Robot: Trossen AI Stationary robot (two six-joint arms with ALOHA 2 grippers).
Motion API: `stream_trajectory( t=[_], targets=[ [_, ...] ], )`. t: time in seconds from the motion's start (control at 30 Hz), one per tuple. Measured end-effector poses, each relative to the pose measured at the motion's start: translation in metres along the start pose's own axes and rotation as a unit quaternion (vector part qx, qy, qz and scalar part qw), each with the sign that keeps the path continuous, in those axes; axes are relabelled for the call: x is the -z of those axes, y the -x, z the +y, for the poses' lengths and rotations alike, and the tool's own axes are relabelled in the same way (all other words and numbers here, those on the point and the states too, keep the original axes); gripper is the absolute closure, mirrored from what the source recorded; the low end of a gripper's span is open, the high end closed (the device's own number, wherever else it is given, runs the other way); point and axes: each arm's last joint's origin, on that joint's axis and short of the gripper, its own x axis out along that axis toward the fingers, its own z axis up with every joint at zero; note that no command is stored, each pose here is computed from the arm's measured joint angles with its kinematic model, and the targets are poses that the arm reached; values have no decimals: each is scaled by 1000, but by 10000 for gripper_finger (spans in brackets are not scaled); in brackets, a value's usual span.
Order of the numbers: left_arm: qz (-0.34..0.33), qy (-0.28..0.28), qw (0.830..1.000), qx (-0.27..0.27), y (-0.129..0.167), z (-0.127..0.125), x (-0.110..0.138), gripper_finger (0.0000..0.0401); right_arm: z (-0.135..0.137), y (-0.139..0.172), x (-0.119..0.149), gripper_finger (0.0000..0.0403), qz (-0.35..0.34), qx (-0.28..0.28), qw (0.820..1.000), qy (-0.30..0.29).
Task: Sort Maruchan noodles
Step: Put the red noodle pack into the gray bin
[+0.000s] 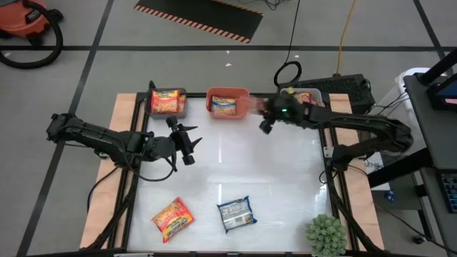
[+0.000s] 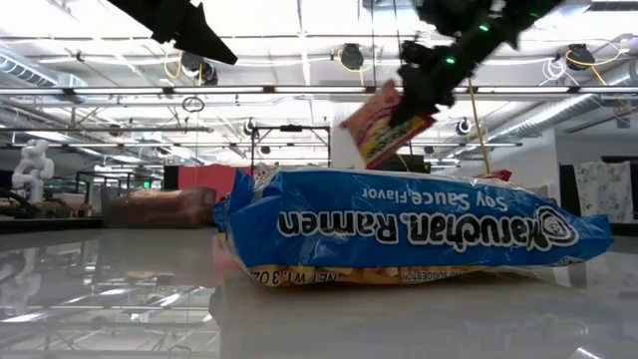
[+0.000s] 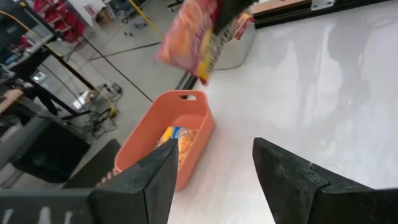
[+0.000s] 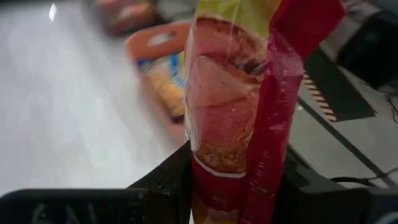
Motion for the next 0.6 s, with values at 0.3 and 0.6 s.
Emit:
stream_trajectory(
  t=[0.3, 0.6],
  targets=[
    [-6, 21, 999, 35, -1, -1, -1, 187, -45, 24, 67, 280, -138, 106, 973, -154],
    [-5, 34, 999, 36, -1, -1, -1, 187, -74, 28, 105, 280, -137, 179, 947, -230]
  ],
)
